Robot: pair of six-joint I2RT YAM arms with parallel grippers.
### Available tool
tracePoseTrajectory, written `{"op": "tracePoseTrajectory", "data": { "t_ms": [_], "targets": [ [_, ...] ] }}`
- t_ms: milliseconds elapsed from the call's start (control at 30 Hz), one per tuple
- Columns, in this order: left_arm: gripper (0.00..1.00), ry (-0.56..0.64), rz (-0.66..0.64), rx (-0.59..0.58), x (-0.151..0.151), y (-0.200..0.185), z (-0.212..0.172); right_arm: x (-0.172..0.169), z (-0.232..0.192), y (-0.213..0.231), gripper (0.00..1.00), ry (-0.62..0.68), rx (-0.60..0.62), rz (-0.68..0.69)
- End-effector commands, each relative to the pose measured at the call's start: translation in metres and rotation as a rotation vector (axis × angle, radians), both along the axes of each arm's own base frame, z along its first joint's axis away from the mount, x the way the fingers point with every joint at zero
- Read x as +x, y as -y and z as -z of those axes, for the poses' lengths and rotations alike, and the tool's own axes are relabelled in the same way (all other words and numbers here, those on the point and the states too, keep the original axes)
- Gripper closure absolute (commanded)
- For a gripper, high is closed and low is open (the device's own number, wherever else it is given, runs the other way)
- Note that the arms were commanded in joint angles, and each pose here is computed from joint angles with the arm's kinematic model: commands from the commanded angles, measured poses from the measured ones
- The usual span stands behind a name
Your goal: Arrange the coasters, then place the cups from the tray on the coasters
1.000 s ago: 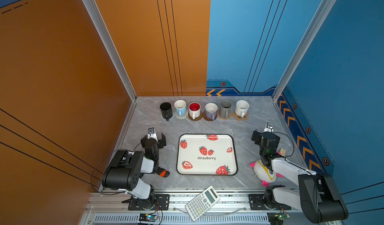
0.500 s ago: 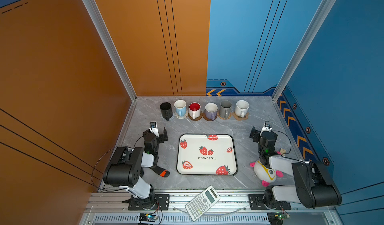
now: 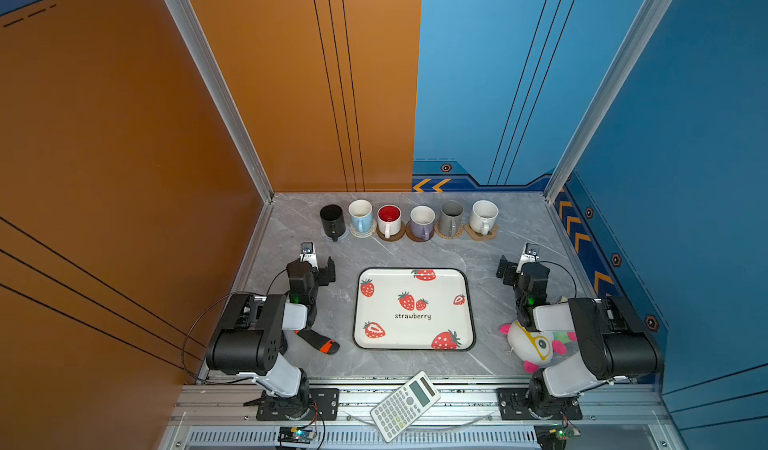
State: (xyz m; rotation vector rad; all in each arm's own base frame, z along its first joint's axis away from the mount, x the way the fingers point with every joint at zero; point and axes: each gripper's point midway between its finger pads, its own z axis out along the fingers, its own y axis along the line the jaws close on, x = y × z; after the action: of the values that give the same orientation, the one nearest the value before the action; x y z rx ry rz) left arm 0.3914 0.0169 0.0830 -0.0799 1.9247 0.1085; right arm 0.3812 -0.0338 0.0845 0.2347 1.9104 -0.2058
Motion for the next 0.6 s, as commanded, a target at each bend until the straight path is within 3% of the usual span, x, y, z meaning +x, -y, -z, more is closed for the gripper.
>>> {"op": "tracePoseTrajectory", "data": {
  "t_ms": [0, 567],
  "targets": [
    [0.02, 0.017, 0.004, -0.001, 0.0037, 0.0009, -0.0076, 0.0072, -0.0113, -0.0028, 0.00, 0.040, 0.009, -0.016],
    [0.02, 0.018, -0.001, 0.006, 0.0039, 0.0007, -0.0082, 0.0080, -0.0114, -0.0044, 0.00, 0.038, 0.003, -0.019]
  ]
}}
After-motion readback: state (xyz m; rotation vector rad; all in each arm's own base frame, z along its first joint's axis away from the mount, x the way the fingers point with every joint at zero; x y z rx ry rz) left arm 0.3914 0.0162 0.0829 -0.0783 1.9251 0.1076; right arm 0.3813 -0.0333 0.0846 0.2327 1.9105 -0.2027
